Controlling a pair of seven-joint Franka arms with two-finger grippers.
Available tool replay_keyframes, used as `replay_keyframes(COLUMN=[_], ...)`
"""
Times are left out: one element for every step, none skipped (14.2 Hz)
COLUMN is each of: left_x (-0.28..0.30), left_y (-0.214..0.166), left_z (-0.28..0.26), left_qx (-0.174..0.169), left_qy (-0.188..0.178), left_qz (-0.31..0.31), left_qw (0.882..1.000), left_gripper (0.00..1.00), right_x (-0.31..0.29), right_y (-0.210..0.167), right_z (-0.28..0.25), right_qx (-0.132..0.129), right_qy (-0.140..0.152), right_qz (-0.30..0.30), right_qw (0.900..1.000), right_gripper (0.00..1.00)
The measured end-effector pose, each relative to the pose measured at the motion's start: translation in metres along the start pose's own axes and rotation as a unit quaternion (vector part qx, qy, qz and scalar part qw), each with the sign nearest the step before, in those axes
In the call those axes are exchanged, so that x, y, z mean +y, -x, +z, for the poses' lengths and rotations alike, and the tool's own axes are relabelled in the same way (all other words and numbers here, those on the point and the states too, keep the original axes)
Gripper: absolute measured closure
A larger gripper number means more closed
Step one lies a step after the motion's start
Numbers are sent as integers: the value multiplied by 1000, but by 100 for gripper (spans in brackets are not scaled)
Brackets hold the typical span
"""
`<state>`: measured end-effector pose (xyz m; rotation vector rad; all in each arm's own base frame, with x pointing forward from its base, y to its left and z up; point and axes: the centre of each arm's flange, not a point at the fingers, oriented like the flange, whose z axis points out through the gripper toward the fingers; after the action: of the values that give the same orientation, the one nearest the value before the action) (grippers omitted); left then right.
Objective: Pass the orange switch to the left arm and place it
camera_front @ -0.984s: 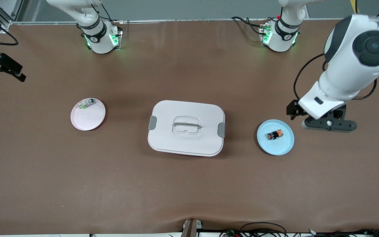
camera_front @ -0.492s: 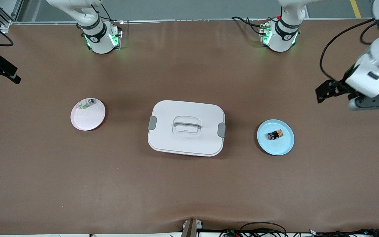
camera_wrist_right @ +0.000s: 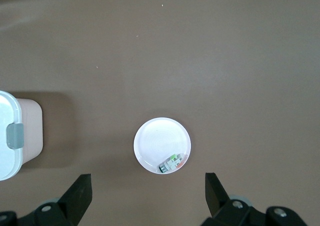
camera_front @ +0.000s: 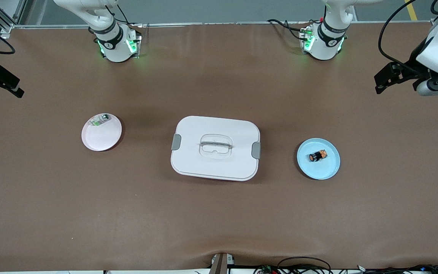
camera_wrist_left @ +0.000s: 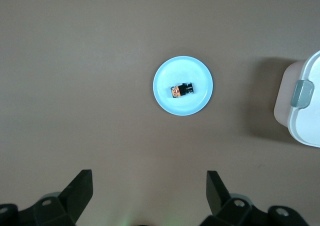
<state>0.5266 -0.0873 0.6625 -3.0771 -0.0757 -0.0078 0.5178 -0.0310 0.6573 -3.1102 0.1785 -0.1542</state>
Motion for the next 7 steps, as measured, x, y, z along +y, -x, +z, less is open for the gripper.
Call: replay_keyframes(left_x=[-1, -1, 0, -1, -5, -10, -14], left_y=[3, 7, 10, 12, 13, 13, 12], left_z=[1, 1, 1, 0, -1, -1, -1], left_qx=[-2, -4, -6, -7, -7, -7, -8], left_qy=[0, 4, 11, 17, 23, 27, 28], left_qz=[-1, -1, -1, -3, -7, -12, -16], left_qw=[1000, 1000, 1000, 1000, 1000, 1000, 999], left_gripper=[0, 0, 0, 0, 0, 0, 0], right_x=[0, 0, 0, 0, 0, 0, 1], right_y=[0, 0, 0, -1, -1, -2, -2], right_z=[0, 0, 0, 1, 2, 3, 4], right_qx=[0, 0, 0, -1, -1, -2, -3], right_qy=[0, 0, 0, 0, 0, 0, 0], right_qz=[0, 0, 0, 0, 0, 0, 1], right_qw=[1000, 1000, 1000, 1000, 1000, 1000, 1000], right_gripper=[0, 0, 0, 0, 0, 0, 0])
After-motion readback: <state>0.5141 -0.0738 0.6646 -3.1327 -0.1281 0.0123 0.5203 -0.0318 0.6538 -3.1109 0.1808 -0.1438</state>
